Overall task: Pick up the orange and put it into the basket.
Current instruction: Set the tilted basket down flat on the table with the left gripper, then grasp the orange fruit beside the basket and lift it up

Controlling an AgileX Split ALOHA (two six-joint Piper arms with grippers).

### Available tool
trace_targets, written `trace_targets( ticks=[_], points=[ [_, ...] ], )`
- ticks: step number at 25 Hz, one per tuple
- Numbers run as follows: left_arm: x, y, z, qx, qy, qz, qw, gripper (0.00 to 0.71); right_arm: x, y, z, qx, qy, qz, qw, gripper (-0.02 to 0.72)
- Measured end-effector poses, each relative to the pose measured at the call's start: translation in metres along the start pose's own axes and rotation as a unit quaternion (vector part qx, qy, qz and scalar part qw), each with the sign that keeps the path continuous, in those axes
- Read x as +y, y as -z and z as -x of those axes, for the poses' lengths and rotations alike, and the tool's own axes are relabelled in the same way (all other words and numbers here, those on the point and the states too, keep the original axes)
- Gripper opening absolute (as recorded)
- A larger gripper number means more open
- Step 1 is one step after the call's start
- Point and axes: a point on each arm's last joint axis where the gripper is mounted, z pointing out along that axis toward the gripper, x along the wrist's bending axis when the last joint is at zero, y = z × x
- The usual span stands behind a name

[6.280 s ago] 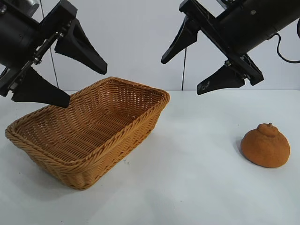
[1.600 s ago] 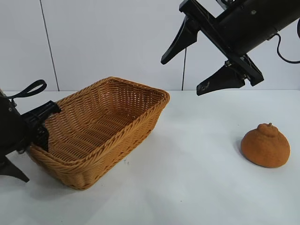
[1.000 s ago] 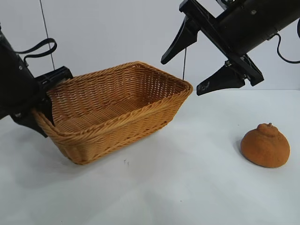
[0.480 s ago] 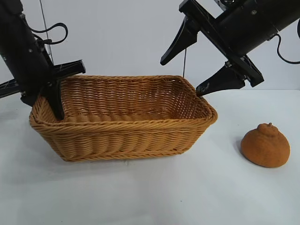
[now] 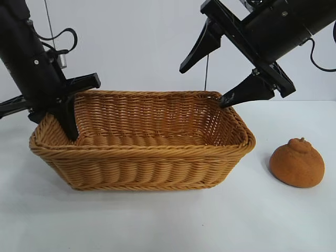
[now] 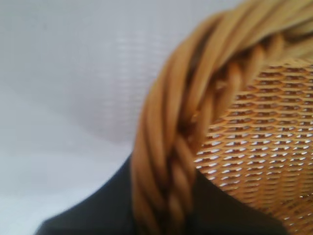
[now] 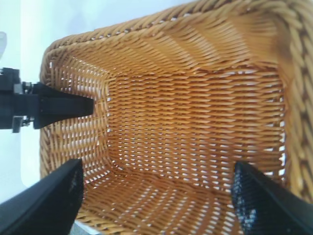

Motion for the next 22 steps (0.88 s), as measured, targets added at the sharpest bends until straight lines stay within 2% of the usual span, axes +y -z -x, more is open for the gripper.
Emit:
trace_targets(
  ticks=[2,4,7,9,11,14,17,20,22],
  points=[
    [0.000,0.001,0.000,-0.002,0.000,0.001,1.000,0.141,0.000,0.000,0.000,0.000,0.000,0.000,1.000,0.568],
    [0.000,0.001,0.001,-0.003,0.001,-0.001,1.000,0.262,0.000,0.000,0.000,0.000,0.000,0.000,1.000,0.568],
    [0.000,0.004,0.004,-0.007,0.001,-0.012,1.000,0.504,0.000,0.000,0.000,0.000,0.000,0.000,1.000,0.568],
    [0.001,0.010,0.007,-0.009,-0.011,-0.020,1.000,0.572,0.000,0.000,0.000,0.000,0.000,0.000,1.000,0.568],
    [0.005,0.023,0.013,-0.015,-0.030,-0.017,0.999,0.599,0.000,0.000,0.000,0.000,0.000,0.000,1.000,0.568],
    [0.009,0.053,0.024,-0.024,-0.052,0.015,0.998,0.614,0.000,0.000,0.000,0.000,0.000,0.000,1.000,0.568],
    [0.010,0.091,0.031,-0.009,-0.085,0.061,0.994,0.619,0.000,0.000,0.000,0.000,0.000,0.000,1.000,0.568],
    [0.010,0.124,0.025,0.033,-0.109,0.093,0.989,0.619,0.000,0.000,0.000,0.000,0.000,0.000,1.000,0.568],
    [0.011,0.137,0.009,0.066,-0.107,0.096,0.987,0.619,0.000,0.000,0.000,0.000,0.000,0.000,1.000,0.568]
  ],
)
